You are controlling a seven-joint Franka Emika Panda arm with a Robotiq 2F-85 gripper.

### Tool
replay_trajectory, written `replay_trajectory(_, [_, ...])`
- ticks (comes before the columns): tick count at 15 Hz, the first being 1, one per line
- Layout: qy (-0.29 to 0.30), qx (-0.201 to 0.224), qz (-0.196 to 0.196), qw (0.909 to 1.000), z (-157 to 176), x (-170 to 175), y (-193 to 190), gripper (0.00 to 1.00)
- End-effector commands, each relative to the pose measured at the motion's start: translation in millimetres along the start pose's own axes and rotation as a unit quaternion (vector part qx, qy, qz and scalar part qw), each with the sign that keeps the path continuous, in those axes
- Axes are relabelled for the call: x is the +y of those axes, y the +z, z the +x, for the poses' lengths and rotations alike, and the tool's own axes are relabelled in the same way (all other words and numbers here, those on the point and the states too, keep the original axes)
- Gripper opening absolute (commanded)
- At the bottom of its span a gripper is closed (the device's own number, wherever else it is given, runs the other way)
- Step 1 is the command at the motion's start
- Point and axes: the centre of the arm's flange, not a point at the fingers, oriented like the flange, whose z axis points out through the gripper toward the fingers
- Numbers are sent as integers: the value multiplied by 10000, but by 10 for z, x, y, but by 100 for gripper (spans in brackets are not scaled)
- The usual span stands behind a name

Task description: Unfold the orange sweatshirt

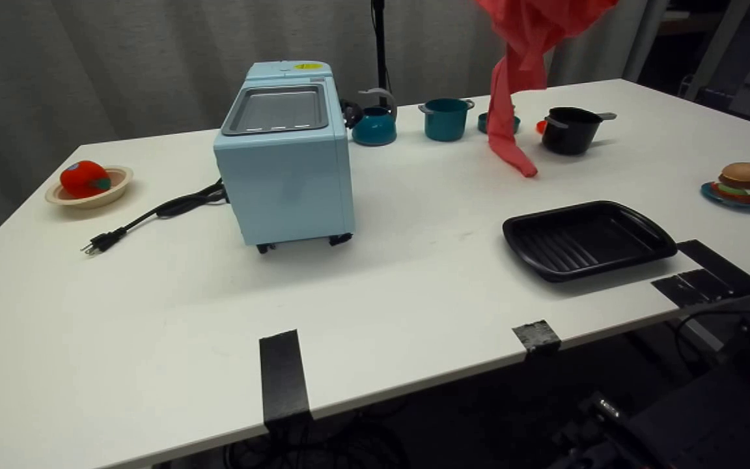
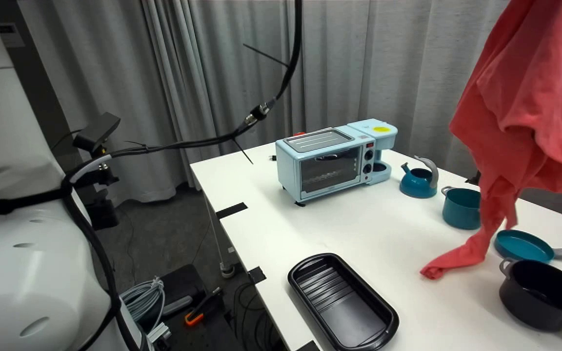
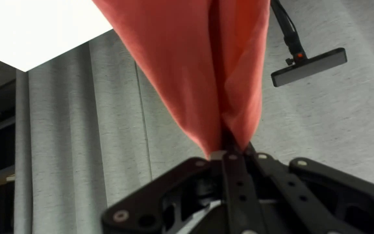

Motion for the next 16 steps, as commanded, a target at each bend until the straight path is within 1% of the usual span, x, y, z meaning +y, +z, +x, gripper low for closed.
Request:
replay_trajectory(1, [-7,-75,301,9995,303,-82,-211,1])
replay_trajectory(2, [8,-141,396,9991,304,-104,-211,1])
replay_trajectory(4, [-34,-407,575,9975,195,-195,-101,1])
replay_trajectory(6, [-20,-688,773,9946,-31,-271,133,1])
replay_trajectory(7, [-35,-756,785,9940,-188,-321,280,1])
replay_trajectory(9, [-110,-827,648,9944,-561,-404,573,1])
replay_trajectory(12, [-158,-936,431,9945,-1143,-407,1003,1])
replay_trajectory(14, [-324,-1425,245,9890,-1553,-290,1315,1])
replay_trajectory(16, [-452,-1966,-45,9794,-1937,-80,1547,1])
